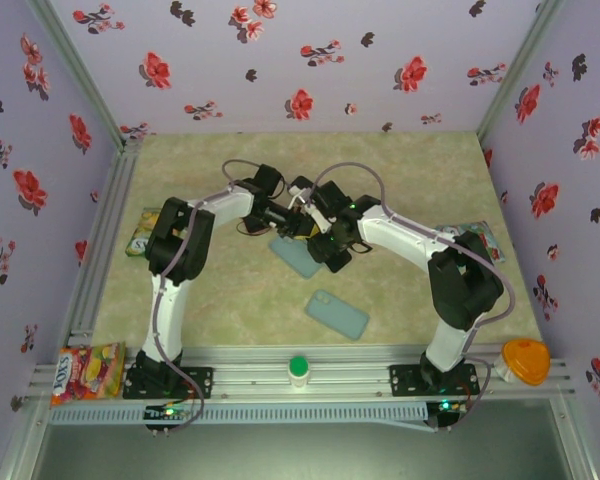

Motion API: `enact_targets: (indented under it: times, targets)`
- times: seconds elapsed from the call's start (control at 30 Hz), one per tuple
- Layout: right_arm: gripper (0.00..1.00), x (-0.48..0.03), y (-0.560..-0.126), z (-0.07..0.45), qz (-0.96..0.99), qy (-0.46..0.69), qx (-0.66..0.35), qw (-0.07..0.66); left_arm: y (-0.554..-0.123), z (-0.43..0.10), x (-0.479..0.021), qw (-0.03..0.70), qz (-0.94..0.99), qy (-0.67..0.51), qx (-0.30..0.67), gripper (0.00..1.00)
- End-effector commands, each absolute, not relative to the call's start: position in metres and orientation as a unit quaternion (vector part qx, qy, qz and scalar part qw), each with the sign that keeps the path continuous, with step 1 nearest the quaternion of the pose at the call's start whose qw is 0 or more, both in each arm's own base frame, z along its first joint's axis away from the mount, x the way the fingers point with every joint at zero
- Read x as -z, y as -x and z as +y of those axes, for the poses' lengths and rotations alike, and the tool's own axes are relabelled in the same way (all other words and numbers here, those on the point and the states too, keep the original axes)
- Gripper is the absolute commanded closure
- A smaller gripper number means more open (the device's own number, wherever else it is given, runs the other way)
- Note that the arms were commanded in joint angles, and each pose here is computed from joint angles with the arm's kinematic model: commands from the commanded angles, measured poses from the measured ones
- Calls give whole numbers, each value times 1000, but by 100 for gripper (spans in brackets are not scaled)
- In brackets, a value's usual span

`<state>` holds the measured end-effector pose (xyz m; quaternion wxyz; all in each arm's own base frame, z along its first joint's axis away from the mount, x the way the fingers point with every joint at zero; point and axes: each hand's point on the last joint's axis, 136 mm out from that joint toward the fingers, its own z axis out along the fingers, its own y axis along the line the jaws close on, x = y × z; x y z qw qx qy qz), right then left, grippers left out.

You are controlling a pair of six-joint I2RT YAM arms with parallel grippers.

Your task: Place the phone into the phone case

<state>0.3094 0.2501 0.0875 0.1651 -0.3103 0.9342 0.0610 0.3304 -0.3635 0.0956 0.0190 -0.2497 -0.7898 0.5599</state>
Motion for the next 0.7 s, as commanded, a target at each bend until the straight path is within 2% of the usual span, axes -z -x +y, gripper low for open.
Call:
enact_targets:
  times: [0.0, 0.1, 0.23, 0.37, 0.67]
  targets:
    - [24, -121, -315, 251, 926, 303, -66, 218, -340, -366, -110, -22, -803, 245, -543, 100]
    - [14, -128, -313, 245, 926, 290, -67, 230, -347, -365, -116, -42, -807, 238, -538, 100]
    - [9, -138, -314, 237, 930, 254, -98, 246, -355, -365, -125, -67, -810, 231, -535, 100]
    - [7, -149, -318, 220, 934, 194, -147, 264, -360, -363, -132, -80, -816, 223, -528, 100]
    - [8, -159, -320, 204, 899, 62, -337, 272, -381, -342, -166, -168, -829, 149, -512, 100]
